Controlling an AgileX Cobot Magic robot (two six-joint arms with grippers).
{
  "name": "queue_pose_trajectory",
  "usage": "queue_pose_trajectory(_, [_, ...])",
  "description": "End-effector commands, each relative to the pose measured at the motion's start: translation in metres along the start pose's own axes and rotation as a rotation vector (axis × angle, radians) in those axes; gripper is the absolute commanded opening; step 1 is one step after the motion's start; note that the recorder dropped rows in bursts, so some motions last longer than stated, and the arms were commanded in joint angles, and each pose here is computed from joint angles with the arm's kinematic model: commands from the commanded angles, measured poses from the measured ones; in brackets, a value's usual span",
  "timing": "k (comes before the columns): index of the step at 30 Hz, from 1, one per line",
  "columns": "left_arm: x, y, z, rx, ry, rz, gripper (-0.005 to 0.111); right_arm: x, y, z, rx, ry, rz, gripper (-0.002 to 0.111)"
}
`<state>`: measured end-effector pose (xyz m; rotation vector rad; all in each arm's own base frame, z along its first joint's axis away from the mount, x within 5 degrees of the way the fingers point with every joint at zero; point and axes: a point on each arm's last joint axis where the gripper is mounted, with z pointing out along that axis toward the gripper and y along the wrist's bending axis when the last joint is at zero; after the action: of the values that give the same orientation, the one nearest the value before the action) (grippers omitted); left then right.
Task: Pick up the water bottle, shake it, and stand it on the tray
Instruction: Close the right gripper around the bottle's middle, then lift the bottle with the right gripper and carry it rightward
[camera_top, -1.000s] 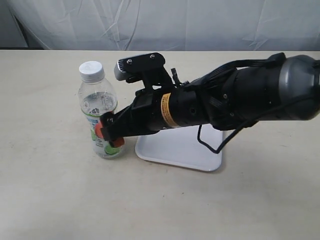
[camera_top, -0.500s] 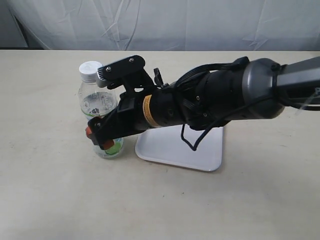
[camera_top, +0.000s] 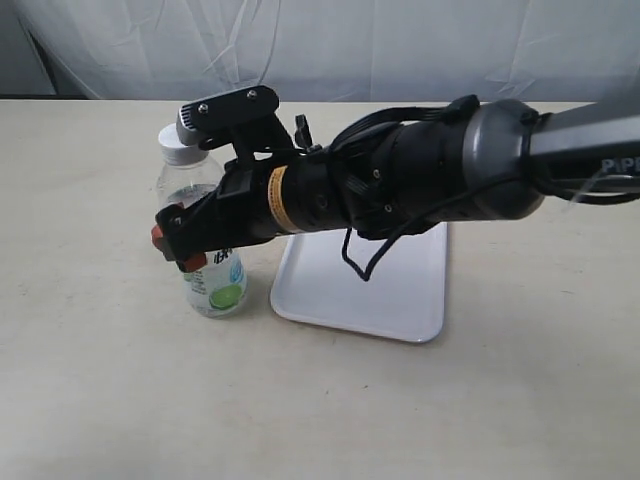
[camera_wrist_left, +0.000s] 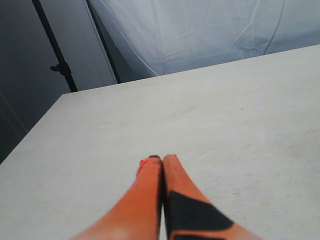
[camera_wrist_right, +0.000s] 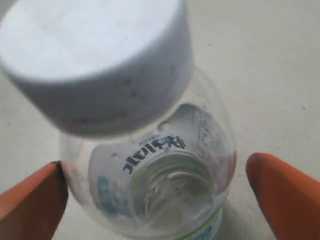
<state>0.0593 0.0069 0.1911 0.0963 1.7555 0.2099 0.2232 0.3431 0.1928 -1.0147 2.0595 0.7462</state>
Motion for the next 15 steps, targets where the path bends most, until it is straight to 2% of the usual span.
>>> queue_pose_trajectory(1, [-0.001, 0.0, 0.0, 0.0, -0.015, -0.011, 0.0, -0.001, -0.002, 0.011, 0.002, 0.003, -0.006, 0.095])
queue_pose_trajectory(4, [-0.001, 0.0, 0.0, 0.0, -0.015, -0.011, 0.0, 0.0, -0.004, 0.016, 0.017, 0.01, -0.009, 0.094])
queue_pose_trajectory(6, [-0.001, 0.0, 0.0, 0.0, -0.015, -0.011, 0.0, 0.002, -0.005, 0.021, 0.016, 0.018, -0.008, 0.087])
queue_pose_trajectory(14, [-0.001, 0.0, 0.0, 0.0, -0.015, -0.011, 0.0, 0.004, -0.005, 0.029, 0.006, 0.024, 0.004, 0.0])
queue_pose_trajectory(15, [-0.001, 0.0, 0.0, 0.0, -0.015, -0.011, 0.0, 0.004, -0.005, 0.029, 0.006, 0.024, 0.011, 0.0])
